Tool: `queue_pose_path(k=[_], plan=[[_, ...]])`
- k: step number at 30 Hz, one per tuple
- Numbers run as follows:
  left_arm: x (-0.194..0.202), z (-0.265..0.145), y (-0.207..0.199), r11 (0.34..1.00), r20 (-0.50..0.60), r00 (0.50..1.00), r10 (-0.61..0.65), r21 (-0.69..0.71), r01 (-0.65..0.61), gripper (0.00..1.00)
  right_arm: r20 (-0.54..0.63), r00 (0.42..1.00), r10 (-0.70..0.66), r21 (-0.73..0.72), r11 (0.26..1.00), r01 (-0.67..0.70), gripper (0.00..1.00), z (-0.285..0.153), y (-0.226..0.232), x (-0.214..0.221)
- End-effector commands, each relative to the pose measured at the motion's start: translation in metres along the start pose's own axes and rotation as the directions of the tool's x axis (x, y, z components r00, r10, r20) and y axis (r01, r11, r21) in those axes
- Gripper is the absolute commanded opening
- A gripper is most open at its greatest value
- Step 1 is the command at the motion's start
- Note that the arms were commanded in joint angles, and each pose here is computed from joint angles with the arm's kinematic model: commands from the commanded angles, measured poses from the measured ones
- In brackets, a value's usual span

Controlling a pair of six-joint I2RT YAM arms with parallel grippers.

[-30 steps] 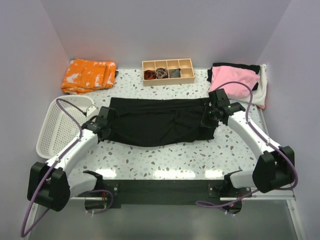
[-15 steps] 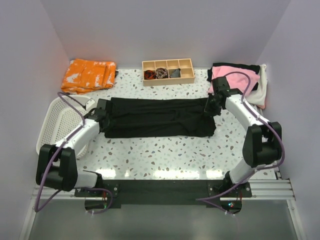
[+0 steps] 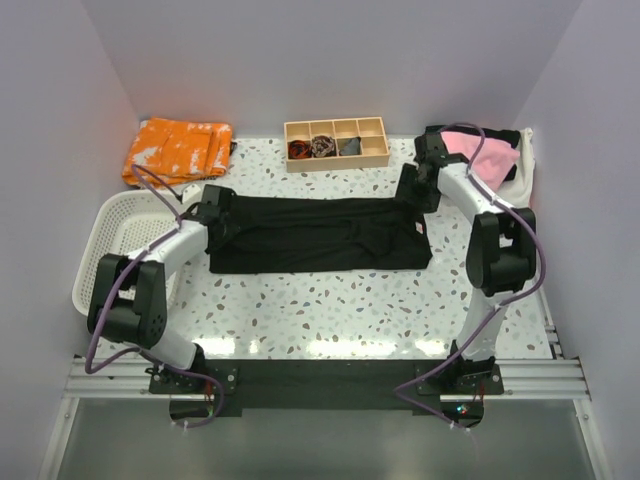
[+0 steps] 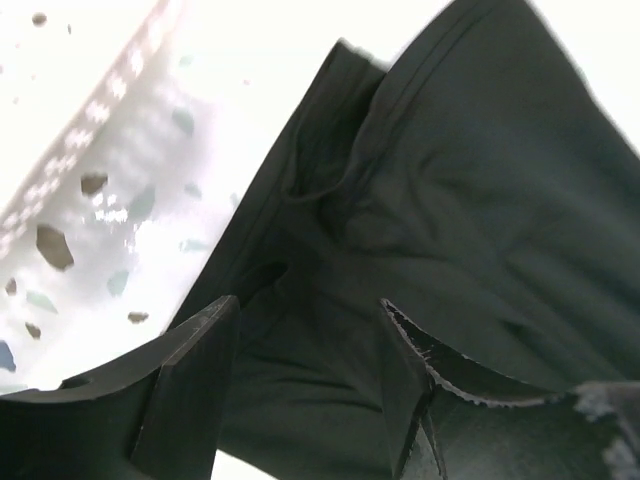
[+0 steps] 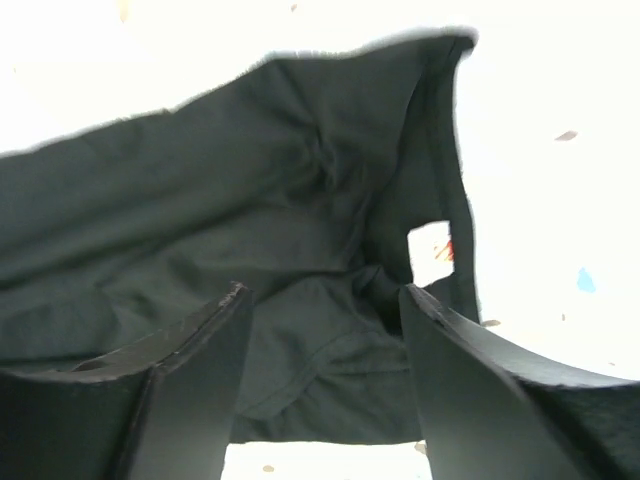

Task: Fold and stack the t-shirts
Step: Fold the other side of the tshirt into a rectangle, then rotate the tshirt 90 degrees

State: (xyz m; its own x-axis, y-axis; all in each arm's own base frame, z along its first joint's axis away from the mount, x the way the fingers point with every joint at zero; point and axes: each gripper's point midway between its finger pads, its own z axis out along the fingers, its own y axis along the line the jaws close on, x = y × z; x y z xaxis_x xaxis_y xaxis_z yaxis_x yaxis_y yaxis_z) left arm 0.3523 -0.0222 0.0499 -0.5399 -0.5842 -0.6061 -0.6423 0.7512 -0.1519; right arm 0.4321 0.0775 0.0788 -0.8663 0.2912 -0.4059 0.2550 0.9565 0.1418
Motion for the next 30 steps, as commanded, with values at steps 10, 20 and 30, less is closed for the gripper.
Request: queue_pose_path(k=[10, 20, 30], plan=[[-0.047, -0.028, -0.046, 0.974, 0.123, 0.992, 0.015, 0.221, -0.043, 0.61, -0.025, 0.996, -0.090, -0.275, 0.958, 0.079, 0.65, -0.041, 0.052, 0.041], [-0.048, -0.007, -0.119, 0.883, 0.113, 0.986, 0.124, 0.440, -0.162, 0.62, 0.008, 0.997, -0.075, -0.194, 0.978, 0.075, 0.64, -0.035, 0.051, 0.032], [0.005, 0.054, -0.133, 0.892, -0.059, 0.959, 0.278, 0.386, -0.235, 0.56, -0.068, 0.996, -0.062, -0.084, 0.995, 0.056, 0.65, 0.012, 0.040, 0.039]])
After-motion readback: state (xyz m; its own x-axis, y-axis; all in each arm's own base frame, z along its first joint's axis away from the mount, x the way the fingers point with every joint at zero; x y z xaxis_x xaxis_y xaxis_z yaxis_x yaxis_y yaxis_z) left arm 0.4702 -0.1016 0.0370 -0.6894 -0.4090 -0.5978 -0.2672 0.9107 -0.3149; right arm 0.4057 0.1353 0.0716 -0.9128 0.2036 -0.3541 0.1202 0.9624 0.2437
